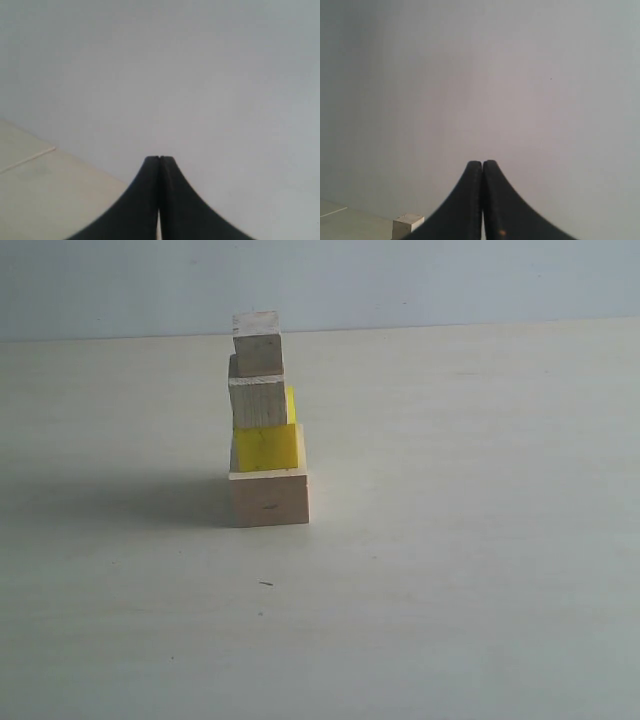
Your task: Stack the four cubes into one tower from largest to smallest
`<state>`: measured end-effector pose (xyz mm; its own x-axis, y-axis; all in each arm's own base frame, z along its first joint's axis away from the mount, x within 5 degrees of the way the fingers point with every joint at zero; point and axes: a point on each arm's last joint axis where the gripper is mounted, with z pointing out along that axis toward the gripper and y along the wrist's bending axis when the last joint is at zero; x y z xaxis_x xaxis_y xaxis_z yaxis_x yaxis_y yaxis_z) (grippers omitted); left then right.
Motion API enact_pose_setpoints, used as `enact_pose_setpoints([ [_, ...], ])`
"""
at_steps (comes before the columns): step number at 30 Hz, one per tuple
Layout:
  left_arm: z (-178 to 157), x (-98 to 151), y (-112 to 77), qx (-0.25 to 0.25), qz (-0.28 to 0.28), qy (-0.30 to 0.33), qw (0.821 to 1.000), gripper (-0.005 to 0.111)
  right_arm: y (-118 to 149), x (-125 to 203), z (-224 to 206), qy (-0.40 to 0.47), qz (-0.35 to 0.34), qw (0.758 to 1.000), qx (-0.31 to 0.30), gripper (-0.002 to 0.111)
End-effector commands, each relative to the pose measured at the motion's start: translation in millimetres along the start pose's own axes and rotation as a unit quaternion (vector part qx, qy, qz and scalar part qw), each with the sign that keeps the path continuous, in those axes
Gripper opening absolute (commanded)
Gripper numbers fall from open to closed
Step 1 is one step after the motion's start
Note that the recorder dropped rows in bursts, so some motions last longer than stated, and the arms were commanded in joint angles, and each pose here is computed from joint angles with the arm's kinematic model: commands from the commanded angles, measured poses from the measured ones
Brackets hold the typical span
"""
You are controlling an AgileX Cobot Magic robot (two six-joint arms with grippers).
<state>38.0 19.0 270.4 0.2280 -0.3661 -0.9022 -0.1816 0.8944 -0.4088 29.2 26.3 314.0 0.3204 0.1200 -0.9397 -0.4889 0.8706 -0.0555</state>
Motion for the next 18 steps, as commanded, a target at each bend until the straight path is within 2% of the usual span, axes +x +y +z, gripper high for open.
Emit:
enact_pose_setpoints([
  [1, 3.2, 24.1, 5.7, 0.004, -0.042, 0.035, 0.998, 0.0, 0.3, 1.9, 0.7, 0.004, 0.0, 1.0, -0.001, 0.0],
  [4, 4.5, 33.4, 4.1, 0.031, -0.062, 0.04, 0.997, 0.0, 0.3, 1.9, 0.7, 0.004, 0.0, 1.0, -0.001, 0.0],
  [10, 4.3, 45.2, -3.6, 0.109, -0.056, 0.027, 0.992, 0.0, 0.3, 1.9, 0.7, 0.004, 0.001, 1.0, -0.001, 0.0],
  [13, 4.6, 56.2, -0.7, 0.113, -0.057, 0.039, 0.991, 0.0, 0.3, 1.9, 0.7, 0.004, 0.0, 1.0, -0.001, 0.0],
  [18, 4.6, 56.6, -0.2, 0.11, -0.059, 0.041, 0.991, 0.0, 0.3, 1.9, 0.7, 0.004, 0.0, 1.0, -0.001, 0.0],
])
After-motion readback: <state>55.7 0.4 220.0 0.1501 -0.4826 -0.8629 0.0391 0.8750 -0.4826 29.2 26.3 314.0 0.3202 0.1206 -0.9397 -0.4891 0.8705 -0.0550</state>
